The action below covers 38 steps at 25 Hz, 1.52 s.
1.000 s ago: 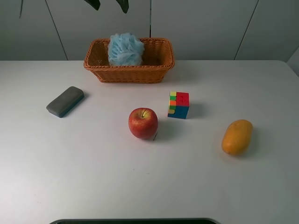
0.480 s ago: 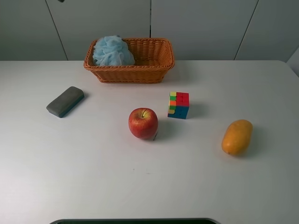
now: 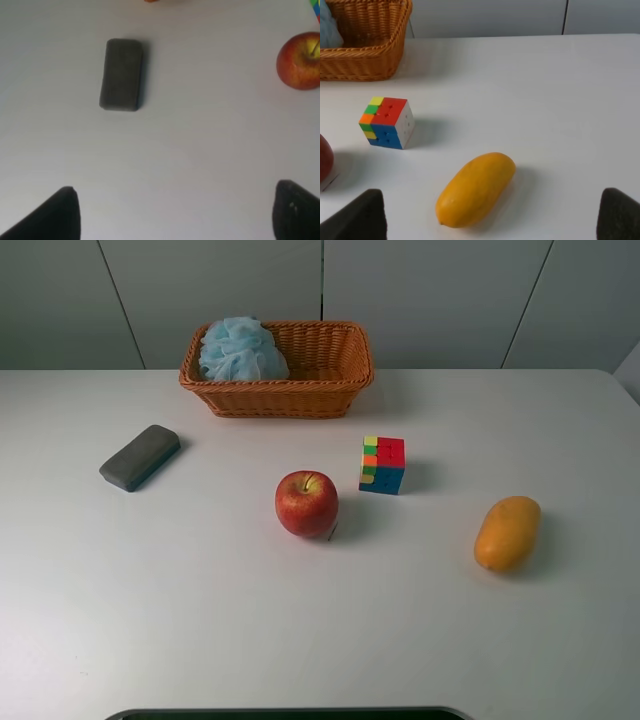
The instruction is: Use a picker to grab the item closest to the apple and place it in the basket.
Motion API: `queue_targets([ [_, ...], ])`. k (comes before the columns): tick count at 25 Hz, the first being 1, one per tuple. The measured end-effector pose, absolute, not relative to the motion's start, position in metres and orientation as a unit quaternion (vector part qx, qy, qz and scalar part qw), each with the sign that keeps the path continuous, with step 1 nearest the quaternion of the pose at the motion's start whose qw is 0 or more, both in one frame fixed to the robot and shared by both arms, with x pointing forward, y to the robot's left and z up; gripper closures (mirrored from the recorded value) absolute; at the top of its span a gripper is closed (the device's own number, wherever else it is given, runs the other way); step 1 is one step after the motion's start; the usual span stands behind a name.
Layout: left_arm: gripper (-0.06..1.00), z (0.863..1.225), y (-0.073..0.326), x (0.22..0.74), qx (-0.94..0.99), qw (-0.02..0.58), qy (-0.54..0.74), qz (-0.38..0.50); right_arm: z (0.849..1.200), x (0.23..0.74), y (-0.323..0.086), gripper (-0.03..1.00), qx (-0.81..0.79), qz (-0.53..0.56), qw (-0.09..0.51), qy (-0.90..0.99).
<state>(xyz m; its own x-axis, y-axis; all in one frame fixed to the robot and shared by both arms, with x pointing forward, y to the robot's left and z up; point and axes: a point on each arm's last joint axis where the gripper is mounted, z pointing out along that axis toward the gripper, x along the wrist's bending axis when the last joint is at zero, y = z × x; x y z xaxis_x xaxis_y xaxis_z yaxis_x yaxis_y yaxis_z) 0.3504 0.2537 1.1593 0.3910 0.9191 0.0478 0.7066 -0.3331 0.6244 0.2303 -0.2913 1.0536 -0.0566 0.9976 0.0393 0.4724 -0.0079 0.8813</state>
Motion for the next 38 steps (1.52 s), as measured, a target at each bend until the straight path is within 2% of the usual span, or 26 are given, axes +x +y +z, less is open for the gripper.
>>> queue_targets([
  [7,0.21,1.109,0.280,0.290,0.799,0.287,0.485,0.208,1.054,0.230,-0.291,0.34,0.596,0.385,0.341,0.616],
  [11,0.21,1.078,0.284,0.276,0.778,0.327,0.487,0.227,1.054,0.230,-0.291,0.34,0.596,0.385,0.341,0.616],
  [15,0.21,1.055,0.286,0.265,0.746,0.343,0.519,0.236,1.054,0.230,-0.291,0.34,0.596,0.385,0.341,0.616],
  [25,0.21,1.056,0.289,0.233,0.689,0.391,0.513,0.330,1.054,0.230,-0.291,0.34,0.596,0.385,0.341,0.616],
  [38,0.21,1.056,0.289,0.229,0.692,0.393,0.500,0.341,1.054,0.230,-0.291,0.34,0.596,0.385,0.341,0.616],
])
